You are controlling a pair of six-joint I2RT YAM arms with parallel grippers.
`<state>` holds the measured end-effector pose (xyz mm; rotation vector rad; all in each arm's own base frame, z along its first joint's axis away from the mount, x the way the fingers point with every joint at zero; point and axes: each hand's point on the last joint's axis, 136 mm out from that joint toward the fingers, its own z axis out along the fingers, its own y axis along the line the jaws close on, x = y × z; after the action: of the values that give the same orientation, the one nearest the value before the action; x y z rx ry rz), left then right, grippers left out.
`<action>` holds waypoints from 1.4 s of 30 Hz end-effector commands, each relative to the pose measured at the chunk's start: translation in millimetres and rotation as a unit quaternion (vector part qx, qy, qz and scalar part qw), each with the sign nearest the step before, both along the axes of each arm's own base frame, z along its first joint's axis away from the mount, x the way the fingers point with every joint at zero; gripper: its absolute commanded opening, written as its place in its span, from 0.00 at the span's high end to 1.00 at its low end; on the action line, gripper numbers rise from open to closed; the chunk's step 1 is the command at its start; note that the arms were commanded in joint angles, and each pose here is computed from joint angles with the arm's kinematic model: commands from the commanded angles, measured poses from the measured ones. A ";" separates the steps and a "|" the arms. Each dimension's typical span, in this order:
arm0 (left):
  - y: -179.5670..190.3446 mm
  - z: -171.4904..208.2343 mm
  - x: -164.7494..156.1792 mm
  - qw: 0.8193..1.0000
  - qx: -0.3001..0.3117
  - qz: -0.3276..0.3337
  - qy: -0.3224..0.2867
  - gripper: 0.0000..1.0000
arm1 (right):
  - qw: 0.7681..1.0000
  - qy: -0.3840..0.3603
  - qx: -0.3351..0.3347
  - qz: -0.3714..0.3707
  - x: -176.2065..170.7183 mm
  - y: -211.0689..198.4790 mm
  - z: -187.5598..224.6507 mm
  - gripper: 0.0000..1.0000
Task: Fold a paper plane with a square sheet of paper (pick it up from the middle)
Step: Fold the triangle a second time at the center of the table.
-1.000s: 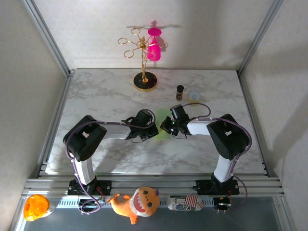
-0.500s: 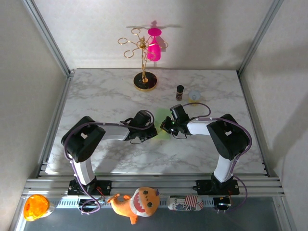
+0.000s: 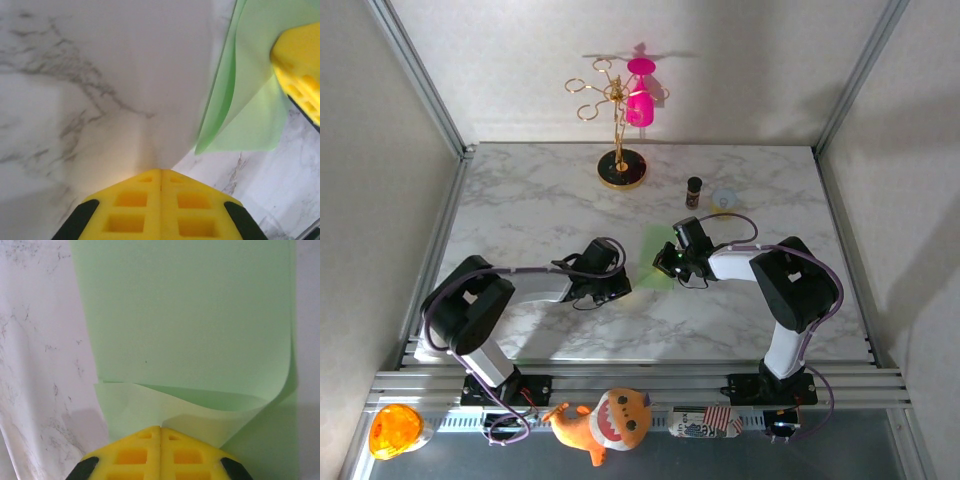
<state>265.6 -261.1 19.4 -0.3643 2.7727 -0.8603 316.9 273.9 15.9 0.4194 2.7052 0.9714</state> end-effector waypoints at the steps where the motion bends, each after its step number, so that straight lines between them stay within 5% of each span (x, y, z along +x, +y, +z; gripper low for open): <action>1: -4.6 30.6 16.8 0.999 -0.012 0.011 -0.029 0.98 | 0.993 0.063 -0.098 -0.019 -24.0 -38.8 -46.2 0.97; 7: -34.0 37.6 46.0 0.997 -0.053 0.023 -0.047 0.98 | 0.993 0.065 -0.095 -0.022 -23.9 -38.1 -47.6 0.97; 20: -35.2 -8.9 44.0 0.999 -0.024 0.031 0.000 1.00 | 0.995 0.053 -0.082 -0.015 -18.5 -31.3 -35.8 0.98; 30: -16.1 -29.3 25.4 0.999 0.008 0.038 0.025 1.00 | 0.997 -0.060 0.000 0.043 7.9 1.7 39.1 0.95; 42: -19.6 -21.8 27.5 0.999 0.002 0.033 0.017 1.00 | 0.996 -0.010 0.020 0.088 -17.3 18.8 9.8 0.96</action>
<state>309.8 -296.6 16.3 -0.4361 2.6984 -0.9500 306.4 288.4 37.0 0.2131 2.6997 1.0648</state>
